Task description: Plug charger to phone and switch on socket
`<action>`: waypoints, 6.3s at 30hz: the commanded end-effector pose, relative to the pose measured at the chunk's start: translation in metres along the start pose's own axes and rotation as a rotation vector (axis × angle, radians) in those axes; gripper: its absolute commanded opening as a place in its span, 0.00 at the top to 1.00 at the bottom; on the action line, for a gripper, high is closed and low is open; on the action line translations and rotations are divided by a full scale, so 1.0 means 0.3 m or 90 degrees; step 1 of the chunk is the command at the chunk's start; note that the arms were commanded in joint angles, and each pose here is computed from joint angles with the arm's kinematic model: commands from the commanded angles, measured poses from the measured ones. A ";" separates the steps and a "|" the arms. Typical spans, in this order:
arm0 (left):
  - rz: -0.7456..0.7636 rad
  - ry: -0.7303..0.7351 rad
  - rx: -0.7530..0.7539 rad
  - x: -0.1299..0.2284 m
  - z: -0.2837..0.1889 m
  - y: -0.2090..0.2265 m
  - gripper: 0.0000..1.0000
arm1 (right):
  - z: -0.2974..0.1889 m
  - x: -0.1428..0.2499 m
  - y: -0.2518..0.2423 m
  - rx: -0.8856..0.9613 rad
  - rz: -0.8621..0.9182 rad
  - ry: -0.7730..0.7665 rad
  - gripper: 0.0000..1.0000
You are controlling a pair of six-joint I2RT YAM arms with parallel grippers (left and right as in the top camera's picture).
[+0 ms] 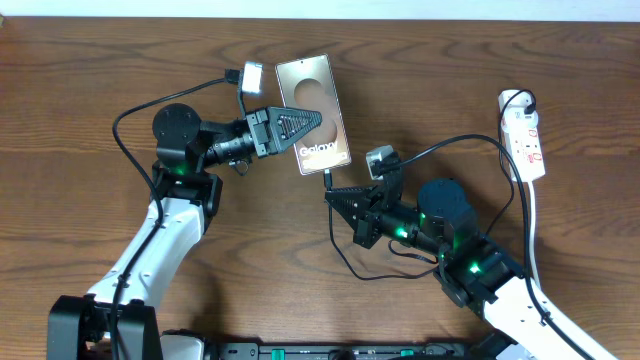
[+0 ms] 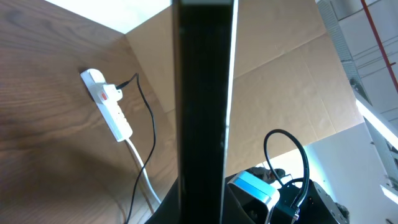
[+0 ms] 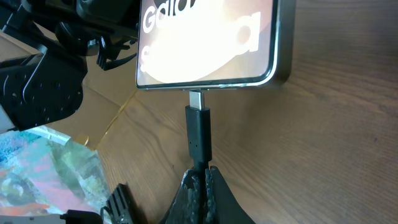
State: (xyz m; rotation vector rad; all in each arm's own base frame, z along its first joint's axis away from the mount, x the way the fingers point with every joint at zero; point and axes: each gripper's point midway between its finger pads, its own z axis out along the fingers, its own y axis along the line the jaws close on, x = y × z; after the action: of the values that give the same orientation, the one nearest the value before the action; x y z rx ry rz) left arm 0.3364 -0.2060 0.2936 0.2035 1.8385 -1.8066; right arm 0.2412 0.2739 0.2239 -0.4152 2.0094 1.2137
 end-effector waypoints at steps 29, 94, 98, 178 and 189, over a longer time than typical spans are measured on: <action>0.061 0.000 0.011 -0.014 0.000 -0.038 0.92 | 0.000 0.010 0.027 -0.022 0.005 0.016 0.99; 0.064 0.013 0.005 -0.010 -0.026 -0.020 0.93 | 0.009 0.019 0.025 -0.028 0.005 0.024 0.99; 0.064 0.014 0.006 -0.006 -0.017 -0.023 0.93 | 0.010 0.013 0.029 -0.031 0.004 0.019 0.99; 0.067 0.046 0.022 0.026 -0.014 -0.036 0.92 | 0.009 -0.057 -0.021 -0.011 0.004 -0.029 0.91; 0.067 0.022 0.011 0.004 -0.012 -0.027 0.93 | 0.009 -0.011 -0.014 -0.025 0.006 0.011 0.76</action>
State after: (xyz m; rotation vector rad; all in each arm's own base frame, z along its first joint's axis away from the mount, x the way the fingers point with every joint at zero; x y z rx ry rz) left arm 0.3316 -0.2029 0.2881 0.2947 1.8378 -1.7746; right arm 0.2457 0.2744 0.2177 -0.4255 2.0167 1.2643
